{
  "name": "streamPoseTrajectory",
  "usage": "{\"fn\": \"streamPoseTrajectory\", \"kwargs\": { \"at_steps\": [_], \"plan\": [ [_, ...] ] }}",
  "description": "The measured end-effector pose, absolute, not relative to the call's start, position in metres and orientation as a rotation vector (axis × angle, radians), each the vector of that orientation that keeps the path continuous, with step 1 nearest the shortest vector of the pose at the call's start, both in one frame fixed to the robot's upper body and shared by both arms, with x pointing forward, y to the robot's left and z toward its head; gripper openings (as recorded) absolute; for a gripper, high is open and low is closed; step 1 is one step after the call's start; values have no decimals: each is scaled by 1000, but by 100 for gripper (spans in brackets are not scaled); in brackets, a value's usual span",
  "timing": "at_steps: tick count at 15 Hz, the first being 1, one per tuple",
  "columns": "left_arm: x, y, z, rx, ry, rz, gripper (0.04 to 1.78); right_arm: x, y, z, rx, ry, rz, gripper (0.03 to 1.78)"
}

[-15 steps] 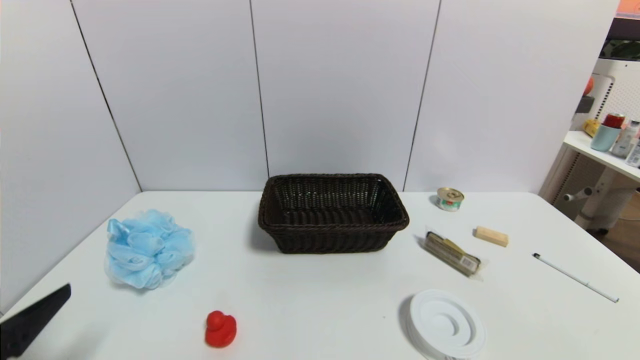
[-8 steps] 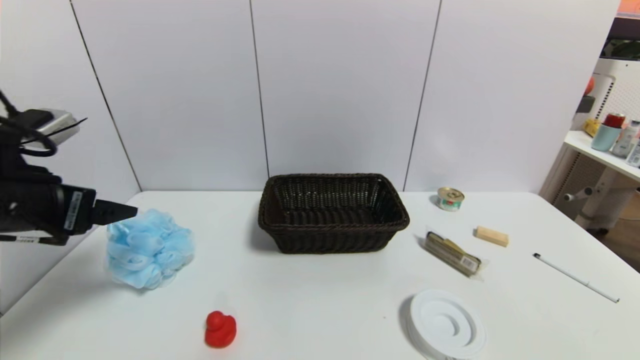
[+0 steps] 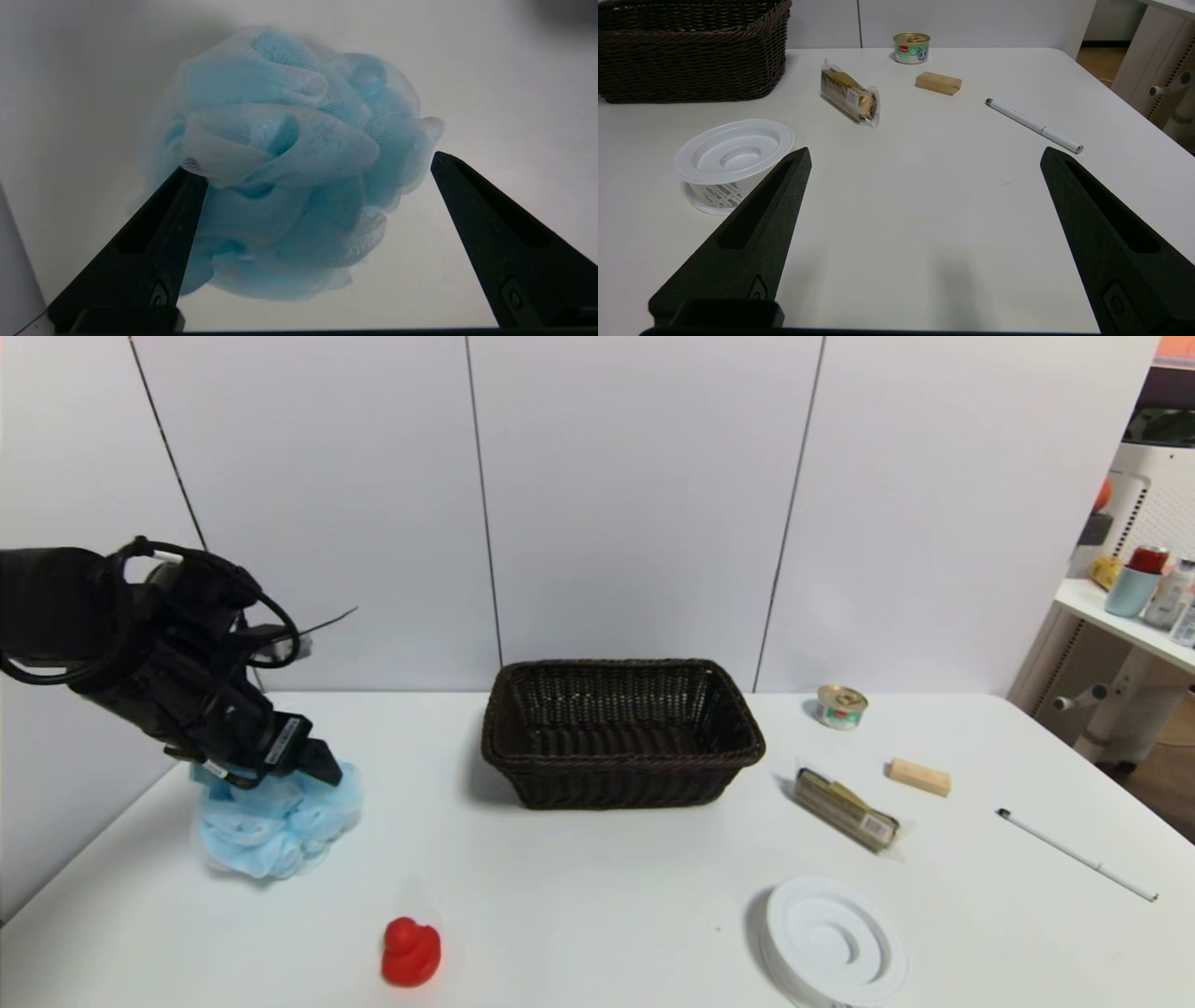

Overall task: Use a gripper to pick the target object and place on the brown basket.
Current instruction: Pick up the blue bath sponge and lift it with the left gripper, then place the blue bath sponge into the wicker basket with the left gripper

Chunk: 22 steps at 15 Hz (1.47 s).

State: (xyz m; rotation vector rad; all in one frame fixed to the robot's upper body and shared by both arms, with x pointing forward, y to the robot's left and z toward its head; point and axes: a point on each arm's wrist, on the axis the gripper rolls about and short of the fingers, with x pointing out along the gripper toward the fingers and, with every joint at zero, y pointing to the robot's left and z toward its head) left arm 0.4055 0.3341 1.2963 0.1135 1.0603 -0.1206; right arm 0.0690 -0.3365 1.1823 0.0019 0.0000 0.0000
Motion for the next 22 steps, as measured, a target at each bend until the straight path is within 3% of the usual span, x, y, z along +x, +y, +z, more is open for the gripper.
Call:
{"fn": "streamPoseTrajectory", "kwargs": {
  "at_steps": [6,9,13,17,22],
  "plan": [
    [431,343,1253,98,1183,-109,169,69,-337,1182,2,0,0,170],
    [436,346,1242,90,1213,-105,120,69,-337,1182,1,0,-1,170],
    [438,347,1237,86,1228,-106,84,69,-337,1182,1,0,0,170],
    [439,345,1253,59,1162,-149,72,69,-337,1182,2,0,0,170],
    [457,332,1310,87,916,-184,45,69,-337,1182,2,0,-1,170]
  ]
}}
